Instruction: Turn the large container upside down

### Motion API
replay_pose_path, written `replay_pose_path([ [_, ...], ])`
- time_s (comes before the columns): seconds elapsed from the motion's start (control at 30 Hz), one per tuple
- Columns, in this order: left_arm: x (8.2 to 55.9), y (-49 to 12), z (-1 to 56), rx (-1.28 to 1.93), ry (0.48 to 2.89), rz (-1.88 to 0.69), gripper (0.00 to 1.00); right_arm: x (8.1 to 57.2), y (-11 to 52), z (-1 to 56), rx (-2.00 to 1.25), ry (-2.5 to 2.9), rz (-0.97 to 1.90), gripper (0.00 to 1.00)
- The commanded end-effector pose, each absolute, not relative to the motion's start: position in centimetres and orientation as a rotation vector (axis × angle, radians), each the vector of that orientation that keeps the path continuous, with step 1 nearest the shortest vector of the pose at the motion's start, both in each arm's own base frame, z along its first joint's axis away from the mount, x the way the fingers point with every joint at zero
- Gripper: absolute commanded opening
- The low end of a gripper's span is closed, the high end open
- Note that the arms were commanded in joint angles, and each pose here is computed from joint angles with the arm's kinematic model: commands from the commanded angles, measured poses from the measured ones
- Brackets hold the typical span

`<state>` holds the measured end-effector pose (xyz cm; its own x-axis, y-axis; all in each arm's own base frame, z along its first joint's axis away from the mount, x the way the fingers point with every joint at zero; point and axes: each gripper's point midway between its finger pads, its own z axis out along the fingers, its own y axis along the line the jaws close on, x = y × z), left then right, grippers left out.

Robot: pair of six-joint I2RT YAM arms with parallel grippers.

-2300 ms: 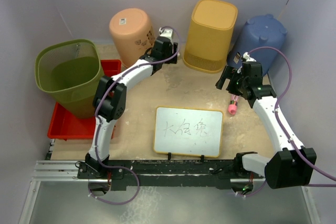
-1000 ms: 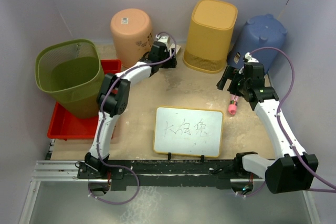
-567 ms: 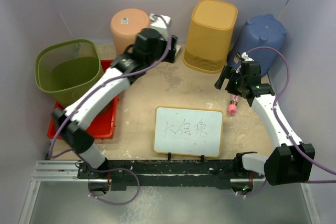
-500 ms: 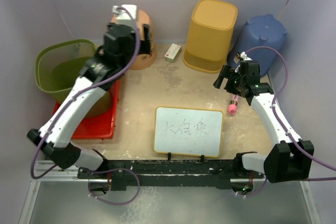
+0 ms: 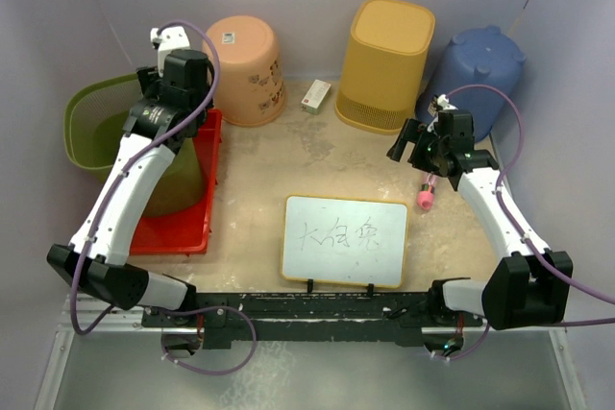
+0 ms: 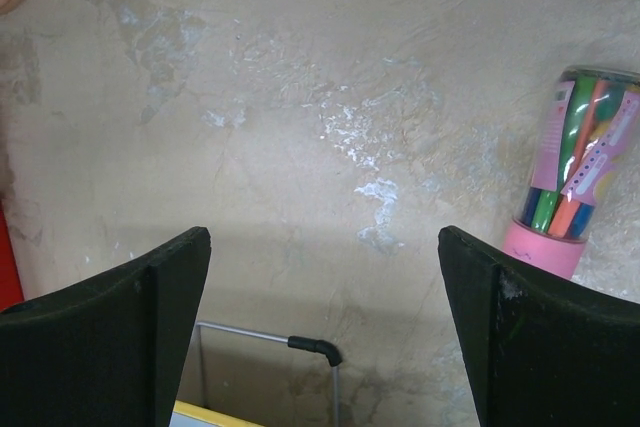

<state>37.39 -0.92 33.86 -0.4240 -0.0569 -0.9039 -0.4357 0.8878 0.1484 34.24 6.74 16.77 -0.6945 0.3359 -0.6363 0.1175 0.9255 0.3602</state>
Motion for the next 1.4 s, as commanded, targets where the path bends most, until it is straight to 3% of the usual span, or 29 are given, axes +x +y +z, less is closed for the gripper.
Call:
replay_pose_path([
  [0.0, 37.4, 0.5, 32.8, -0.408, 1.987, 0.451, 0.55, 35.3, 7.2, 19.4, 0.302, 2.255, 0.424, 0.97],
  [0.1, 37.7, 0.8, 32.2, -0.398, 2.008, 0.452, 0.37, 35.2, 7.3, 19.5, 0.301, 2.254, 0.428, 0.97],
  [0.17, 37.9, 0.9, 31.6, -0.386, 2.031, 0.45, 0.31, 35.1, 7.4, 19.5, 0.3, 2.253, 0.434, 0.97],
  [0.33, 37.8, 0.7, 32.4, -0.378, 2.025, 0.41, 0.0, 35.0, 7.5, 19.6, 0.299, 2.248, 0.448, 0.97],
  [0.73, 35.2, 1.6, 47.7, -0.364, 1.701, 0.301, 0.0, 34.7, 8.0, 19.4, 0.292, 2.249, 0.484, 0.97],
  [0.93, 34.7, -2.1, 54.1, -0.273, 1.555, 0.003, 0.0, 34.7, 8.1, 19.8, 0.296, 2.241, 0.492, 0.97],
  [1.2, 38.0, -12.0, 54.2, -0.092, 1.509, -0.503, 0.0, 34.4, 8.0, 20.6, 0.312, 2.22, 0.497, 0.96],
  [1.37, 39.5, -19.5, 50.7, -0.038, 1.54, -0.601, 0.0, 34.0, 7.7, 21.0, 0.325, 2.205, 0.482, 0.97],
])
